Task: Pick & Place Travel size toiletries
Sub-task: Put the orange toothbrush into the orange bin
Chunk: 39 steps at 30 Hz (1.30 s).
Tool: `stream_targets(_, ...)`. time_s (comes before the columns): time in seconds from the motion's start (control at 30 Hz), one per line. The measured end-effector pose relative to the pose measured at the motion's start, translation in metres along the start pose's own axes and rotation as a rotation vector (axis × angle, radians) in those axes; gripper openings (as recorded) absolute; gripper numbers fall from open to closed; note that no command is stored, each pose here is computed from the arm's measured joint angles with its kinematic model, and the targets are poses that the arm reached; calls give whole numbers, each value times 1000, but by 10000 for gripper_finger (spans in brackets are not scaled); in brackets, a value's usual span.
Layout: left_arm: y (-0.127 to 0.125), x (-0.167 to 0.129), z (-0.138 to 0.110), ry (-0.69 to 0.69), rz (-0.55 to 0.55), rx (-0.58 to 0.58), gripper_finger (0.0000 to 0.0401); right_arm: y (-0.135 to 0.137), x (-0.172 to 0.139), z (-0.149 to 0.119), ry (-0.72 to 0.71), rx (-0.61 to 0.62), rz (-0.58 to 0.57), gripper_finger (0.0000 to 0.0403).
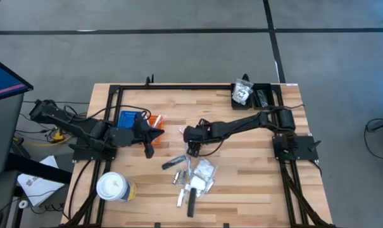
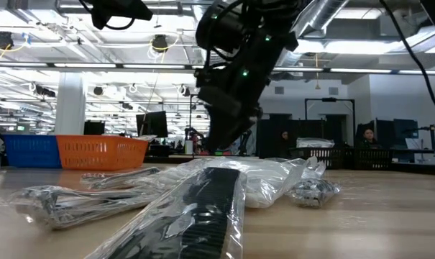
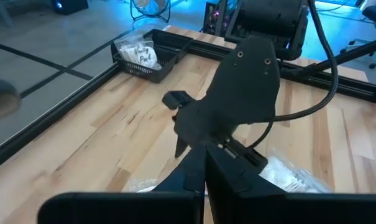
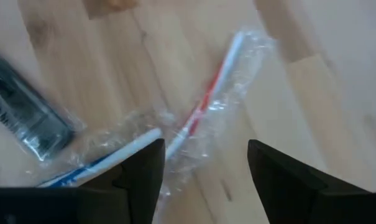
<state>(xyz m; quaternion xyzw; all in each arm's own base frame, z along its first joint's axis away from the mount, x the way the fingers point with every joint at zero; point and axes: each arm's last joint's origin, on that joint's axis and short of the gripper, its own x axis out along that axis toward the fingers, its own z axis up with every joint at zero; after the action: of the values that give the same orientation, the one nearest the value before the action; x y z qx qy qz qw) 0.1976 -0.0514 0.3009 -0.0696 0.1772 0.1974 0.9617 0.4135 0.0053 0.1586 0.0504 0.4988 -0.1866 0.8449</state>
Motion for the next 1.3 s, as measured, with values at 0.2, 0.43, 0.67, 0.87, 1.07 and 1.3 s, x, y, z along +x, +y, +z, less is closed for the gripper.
stream_targets(0.2, -3, -2, -1, 0, -17, 6, 0, 0, 17, -6, 54, 3, 3, 194)
stream_targets(0.43, -3, -2, -1, -2, -21, 5, 0, 1, 19, -6, 46, 23, 5, 176)
stream_targets(0.67, -4, -2, -1, -3, -21, 4, 0, -5, 17, -2, 17, 54, -25, 175)
stream_targets(0.87, -4, -2, -1, -3, -21, 15, 0, -3, 19, 3, -8, 75, 68, 218)
stream_targets(1.07, -4, -2, -1, -4, -22, 14, 0, -18, 26, 4, 1, 113, 25, 257)
stream_targets(1.3, -4, -2, 0, -8, -23, 11, 0, -25, 27, 7, -11, 128, 7, 247)
